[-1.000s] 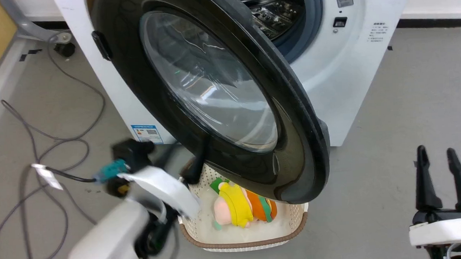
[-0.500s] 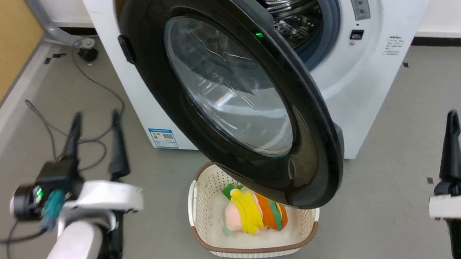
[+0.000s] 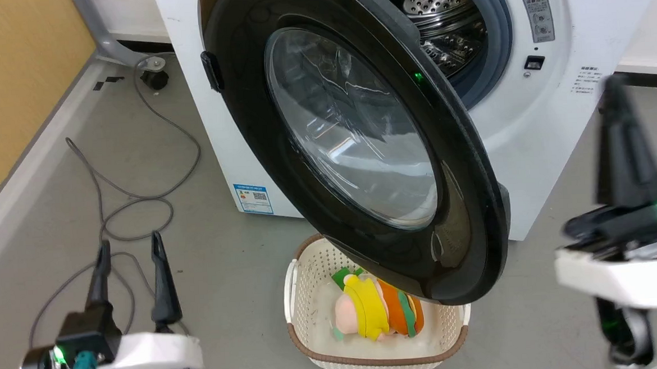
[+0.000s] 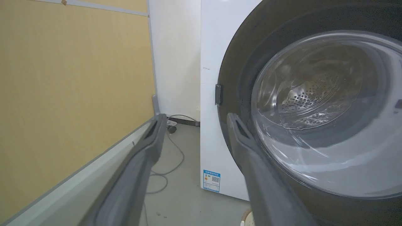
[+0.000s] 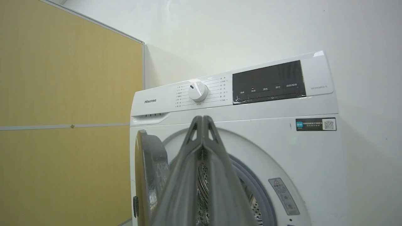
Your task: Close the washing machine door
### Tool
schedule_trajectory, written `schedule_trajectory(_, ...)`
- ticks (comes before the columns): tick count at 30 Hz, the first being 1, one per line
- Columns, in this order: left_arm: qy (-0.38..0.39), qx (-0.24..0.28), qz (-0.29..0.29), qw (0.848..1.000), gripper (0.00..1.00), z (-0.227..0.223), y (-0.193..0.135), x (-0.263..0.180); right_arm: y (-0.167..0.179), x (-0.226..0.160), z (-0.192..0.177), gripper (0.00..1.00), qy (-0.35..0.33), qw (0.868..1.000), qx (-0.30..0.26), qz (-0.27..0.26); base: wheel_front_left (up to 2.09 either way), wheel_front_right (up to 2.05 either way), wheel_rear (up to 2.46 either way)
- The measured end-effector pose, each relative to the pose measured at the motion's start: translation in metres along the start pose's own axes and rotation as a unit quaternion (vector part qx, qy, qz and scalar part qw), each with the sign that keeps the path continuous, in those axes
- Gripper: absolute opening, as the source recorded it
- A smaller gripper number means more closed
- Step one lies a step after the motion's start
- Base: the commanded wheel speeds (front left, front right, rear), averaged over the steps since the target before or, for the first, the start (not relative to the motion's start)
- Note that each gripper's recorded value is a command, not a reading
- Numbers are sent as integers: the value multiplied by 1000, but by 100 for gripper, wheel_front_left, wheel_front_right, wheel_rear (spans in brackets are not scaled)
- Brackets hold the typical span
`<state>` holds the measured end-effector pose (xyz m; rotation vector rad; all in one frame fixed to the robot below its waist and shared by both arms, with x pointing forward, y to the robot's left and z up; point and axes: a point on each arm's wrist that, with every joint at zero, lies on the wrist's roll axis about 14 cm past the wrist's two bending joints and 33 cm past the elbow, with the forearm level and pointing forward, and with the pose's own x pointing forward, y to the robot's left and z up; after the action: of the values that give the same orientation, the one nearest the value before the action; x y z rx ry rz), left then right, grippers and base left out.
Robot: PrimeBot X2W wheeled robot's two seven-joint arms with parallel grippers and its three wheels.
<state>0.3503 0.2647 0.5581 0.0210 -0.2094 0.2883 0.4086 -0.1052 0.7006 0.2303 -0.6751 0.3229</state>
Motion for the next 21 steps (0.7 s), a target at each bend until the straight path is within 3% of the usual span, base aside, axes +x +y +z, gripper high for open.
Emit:
schedule_trajectory(6, 15, -1, 1, 1000, 100, -11, 0, -13, 53, -3, -4, 0, 15, 994, 28, 107, 0, 0, 0)
schedule_trajectory(11, 17, 1, 5, 1000, 100, -13, 3, -17, 85, -24, -27, 0, 67, 980, 21, 188, 0, 0, 0)
schedule_trajectory(21, 16, 6, -2, 1000, 100, -15, -5, -14, 69, -86, -104, 0, 224, 952, -14, 210, 0, 0, 0)
